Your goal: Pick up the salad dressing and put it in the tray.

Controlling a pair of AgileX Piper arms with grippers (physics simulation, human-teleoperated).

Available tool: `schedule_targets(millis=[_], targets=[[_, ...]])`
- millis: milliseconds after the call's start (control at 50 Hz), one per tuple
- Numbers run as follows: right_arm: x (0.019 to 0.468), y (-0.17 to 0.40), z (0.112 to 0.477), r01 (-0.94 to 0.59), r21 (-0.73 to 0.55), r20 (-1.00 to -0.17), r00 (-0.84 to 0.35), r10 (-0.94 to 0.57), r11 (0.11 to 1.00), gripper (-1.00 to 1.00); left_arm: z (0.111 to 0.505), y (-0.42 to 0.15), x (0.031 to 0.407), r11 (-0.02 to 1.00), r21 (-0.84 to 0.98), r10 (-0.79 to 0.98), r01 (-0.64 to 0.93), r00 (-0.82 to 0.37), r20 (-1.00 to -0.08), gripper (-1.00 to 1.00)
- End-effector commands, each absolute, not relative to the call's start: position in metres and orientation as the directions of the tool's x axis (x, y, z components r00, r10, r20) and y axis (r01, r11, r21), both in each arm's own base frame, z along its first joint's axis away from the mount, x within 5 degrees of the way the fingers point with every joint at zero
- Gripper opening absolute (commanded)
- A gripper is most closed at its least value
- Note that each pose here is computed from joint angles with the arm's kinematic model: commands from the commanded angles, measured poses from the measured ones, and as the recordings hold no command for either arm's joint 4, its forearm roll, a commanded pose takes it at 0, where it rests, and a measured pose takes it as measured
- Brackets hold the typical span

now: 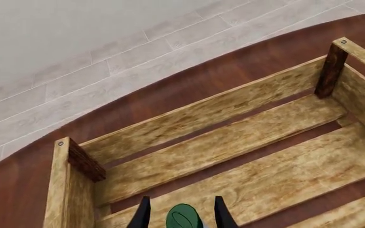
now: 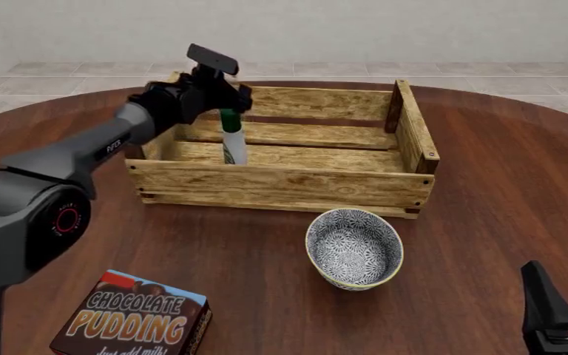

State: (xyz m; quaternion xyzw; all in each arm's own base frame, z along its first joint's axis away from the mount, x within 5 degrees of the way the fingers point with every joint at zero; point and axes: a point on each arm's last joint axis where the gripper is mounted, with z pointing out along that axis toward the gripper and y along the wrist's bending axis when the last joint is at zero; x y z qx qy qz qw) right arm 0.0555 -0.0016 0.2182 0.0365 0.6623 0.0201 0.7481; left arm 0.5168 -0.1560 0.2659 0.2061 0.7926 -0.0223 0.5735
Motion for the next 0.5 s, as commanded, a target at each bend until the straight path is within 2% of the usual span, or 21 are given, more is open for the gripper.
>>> schedule_targets(millis=[20, 500], targets=[[0.055, -0.002, 0.219, 0.019, 0.078, -0.989, 0.123, 0.076, 0.997, 1.0, 0.282, -0.151, 0.51, 0.917, 0.204, 0.296, 0.344, -0.239, -0.925, 1.0], [0.055, -0.002, 0.219, 0.023, 0.078, -0.99, 0.124, 0.074, 0.997, 1.0, 0.29, -0.142, 0.496, 0.92, 0.208, 0.293, 0.334, -0.228, -0.929, 1.0]])
